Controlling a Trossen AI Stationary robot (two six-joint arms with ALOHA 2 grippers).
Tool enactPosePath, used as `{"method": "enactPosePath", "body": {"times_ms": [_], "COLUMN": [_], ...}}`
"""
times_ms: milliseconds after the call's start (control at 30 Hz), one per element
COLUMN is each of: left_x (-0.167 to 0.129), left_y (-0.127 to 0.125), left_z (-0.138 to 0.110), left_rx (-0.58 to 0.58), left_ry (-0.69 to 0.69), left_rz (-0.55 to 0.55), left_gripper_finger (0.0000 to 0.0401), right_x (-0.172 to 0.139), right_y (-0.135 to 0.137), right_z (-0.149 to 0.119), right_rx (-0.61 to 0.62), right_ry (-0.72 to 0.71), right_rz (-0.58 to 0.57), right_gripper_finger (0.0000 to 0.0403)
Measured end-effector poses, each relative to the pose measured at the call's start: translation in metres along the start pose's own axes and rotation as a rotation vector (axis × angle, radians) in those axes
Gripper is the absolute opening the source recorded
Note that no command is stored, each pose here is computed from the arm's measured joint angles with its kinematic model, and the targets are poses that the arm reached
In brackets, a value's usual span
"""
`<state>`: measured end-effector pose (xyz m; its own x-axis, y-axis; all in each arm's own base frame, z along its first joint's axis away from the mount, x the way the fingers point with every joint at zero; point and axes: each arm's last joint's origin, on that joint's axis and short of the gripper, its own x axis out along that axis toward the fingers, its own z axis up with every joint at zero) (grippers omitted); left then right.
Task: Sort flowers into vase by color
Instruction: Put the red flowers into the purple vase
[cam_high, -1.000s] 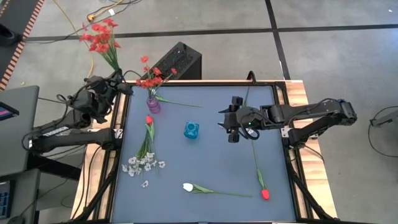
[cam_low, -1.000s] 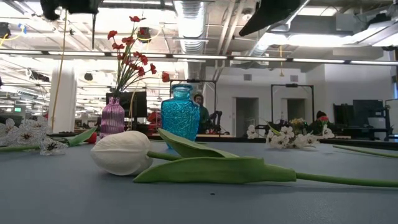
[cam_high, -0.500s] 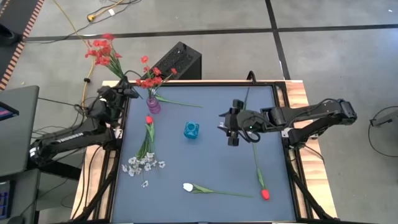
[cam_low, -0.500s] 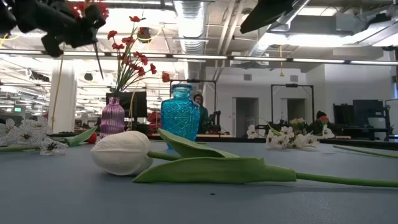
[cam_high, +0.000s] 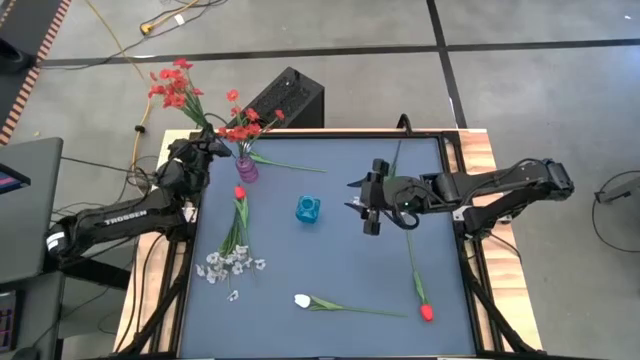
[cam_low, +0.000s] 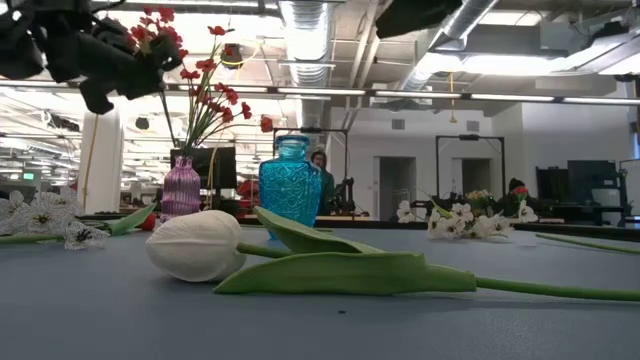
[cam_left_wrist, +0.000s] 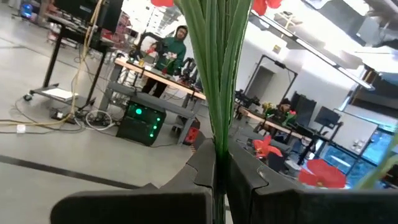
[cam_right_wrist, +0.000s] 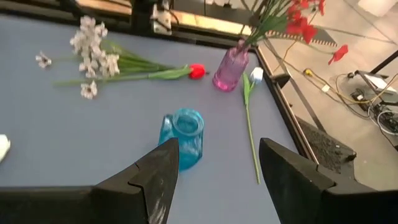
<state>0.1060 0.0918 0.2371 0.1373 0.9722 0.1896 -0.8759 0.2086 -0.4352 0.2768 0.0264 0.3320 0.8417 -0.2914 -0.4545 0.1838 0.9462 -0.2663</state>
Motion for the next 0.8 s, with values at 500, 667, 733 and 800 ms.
{"method": "enactPosePath", "body": {"times_ms": [500, 667, 733, 800], "left_x": [0.013, 0.013, 0.013, 0.013], "left_y": [-0.005, -0.005, -0.006, -0.007], "left_z": [-0.015, -0.015, -0.016, -0.017], "left_rx": [0.065, 0.105, 0.107, 0.102], "left_ry": [0.011, 0.01, 0.02, 0.041], "left_rz": [-0.01, -0.012, -0.045, -0.089], "left_gripper_finger": [0.0, 0.0, 0.0, 0.0], "right_x": [0.0, 0.0, 0.0, 0.0], "right_y": [0.001, 0.001, 0.001, 0.001], "right_z": [0.001, 0.001, 0.001, 0.001], "right_rx": [0.002, 0.0, 0.0, 0.0], "right_ry": [-0.011, -0.009, -0.009, -0.009], "right_rz": [0.026, 0.027, 0.027, 0.027], "right_gripper_finger": [0.0249, 0.0249, 0.0249, 0.0249]}}
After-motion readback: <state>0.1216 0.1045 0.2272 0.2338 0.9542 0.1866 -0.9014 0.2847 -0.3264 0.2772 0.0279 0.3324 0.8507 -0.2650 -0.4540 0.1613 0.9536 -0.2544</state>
